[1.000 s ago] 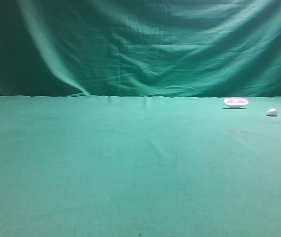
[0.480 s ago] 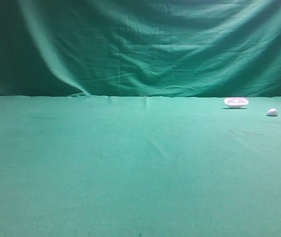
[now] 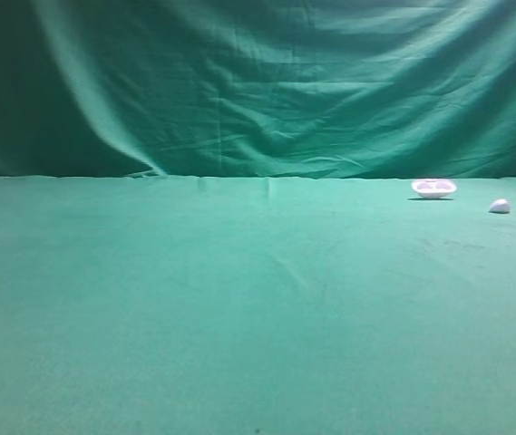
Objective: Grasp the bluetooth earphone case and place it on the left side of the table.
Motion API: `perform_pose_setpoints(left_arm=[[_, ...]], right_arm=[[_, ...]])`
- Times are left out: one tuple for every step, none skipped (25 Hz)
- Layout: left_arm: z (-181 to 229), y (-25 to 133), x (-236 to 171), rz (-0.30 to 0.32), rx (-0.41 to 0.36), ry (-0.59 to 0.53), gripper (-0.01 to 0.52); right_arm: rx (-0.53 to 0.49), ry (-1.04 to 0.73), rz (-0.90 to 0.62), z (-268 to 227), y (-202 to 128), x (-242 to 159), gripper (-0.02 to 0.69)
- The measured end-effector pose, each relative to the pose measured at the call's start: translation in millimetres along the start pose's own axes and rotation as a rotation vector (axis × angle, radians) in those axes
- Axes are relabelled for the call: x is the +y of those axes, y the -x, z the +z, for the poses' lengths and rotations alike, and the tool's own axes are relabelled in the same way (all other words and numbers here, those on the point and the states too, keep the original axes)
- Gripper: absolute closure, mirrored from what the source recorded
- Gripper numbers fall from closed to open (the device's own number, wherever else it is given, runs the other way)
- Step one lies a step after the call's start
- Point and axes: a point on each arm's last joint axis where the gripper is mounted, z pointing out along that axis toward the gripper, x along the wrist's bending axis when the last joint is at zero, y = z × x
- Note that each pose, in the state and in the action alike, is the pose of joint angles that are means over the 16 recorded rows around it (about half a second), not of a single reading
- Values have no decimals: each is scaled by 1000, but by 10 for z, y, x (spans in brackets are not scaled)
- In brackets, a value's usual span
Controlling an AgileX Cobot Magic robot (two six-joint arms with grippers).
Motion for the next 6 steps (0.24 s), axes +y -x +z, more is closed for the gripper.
perform_pose_setpoints(left_arm=[[0, 0, 0, 0, 0, 0, 514], [0, 0, 0, 0, 0, 0, 514], [0, 0, 0, 0, 0, 0, 514], [0, 0, 0, 0, 0, 0, 514], [0, 0, 0, 0, 0, 0, 514], [0, 0, 0, 0, 0, 0, 514]], right_arm=[[0, 0, 0, 0, 0, 0, 665], [0, 0, 0, 0, 0, 0, 665], [0, 0, 0, 0, 0, 0, 665], [0, 0, 1, 0, 0, 0, 665], [0, 0, 1, 0, 0, 0, 665], [0, -1, 1, 0, 0, 0, 665]])
